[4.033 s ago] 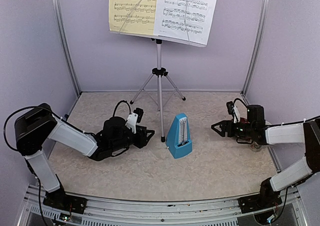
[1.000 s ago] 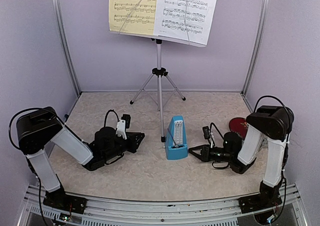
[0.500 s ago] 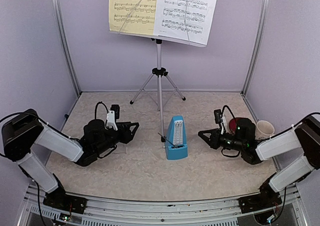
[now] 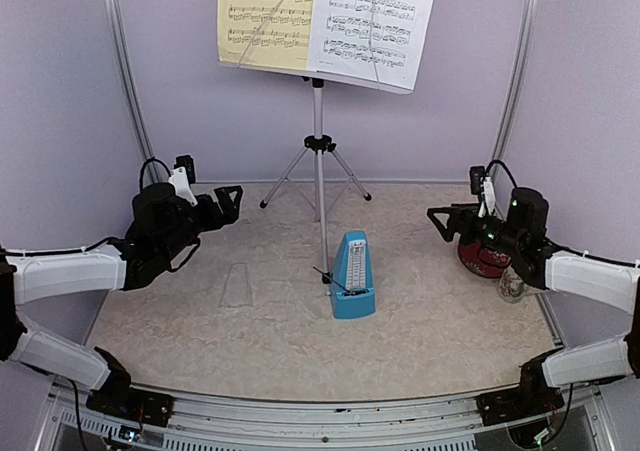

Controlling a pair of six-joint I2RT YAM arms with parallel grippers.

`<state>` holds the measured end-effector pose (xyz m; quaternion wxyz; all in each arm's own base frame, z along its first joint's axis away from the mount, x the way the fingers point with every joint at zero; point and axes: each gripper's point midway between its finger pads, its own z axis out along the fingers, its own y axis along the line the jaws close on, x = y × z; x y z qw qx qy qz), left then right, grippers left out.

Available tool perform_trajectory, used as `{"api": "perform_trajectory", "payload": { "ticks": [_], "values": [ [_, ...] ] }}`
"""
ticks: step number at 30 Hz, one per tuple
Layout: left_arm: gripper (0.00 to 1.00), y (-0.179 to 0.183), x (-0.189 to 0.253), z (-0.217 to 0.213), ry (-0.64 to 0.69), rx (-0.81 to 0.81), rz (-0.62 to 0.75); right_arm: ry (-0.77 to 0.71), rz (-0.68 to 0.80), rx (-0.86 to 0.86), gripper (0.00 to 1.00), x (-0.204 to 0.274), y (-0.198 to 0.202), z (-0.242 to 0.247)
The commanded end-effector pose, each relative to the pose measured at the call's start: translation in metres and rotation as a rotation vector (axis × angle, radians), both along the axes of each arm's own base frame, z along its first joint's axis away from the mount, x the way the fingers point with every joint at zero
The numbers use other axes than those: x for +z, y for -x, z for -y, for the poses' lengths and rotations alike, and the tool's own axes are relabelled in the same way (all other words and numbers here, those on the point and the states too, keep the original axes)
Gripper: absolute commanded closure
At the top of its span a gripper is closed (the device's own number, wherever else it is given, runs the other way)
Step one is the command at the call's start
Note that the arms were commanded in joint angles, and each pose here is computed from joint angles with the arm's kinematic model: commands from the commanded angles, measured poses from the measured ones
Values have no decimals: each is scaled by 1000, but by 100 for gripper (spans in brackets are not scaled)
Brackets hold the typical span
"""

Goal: Set up the instrument practice props

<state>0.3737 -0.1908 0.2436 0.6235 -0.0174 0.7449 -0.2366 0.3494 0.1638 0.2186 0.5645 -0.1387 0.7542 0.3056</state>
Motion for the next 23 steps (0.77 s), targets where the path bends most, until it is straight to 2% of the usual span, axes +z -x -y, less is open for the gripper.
{"api": "perform_trajectory", "payload": {
  "ticks": [1, 6, 18, 23],
  "values": [
    [1, -15, -12, -43, -37, 156, -128, 19, 37, -66, 2, 27, -15, 28],
    [1, -22, -27, -67, 6, 221, -190, -21, 16, -145, 0, 27, -32, 54],
    [1, -29, -73, -66, 28, 257, -306, -36, -57, -161, 0, -12, -34, 62],
    [1, -31, -77, -54, 13, 210, -309, -41, -64, -151, 0, -14, -34, 60]
  ]
}}
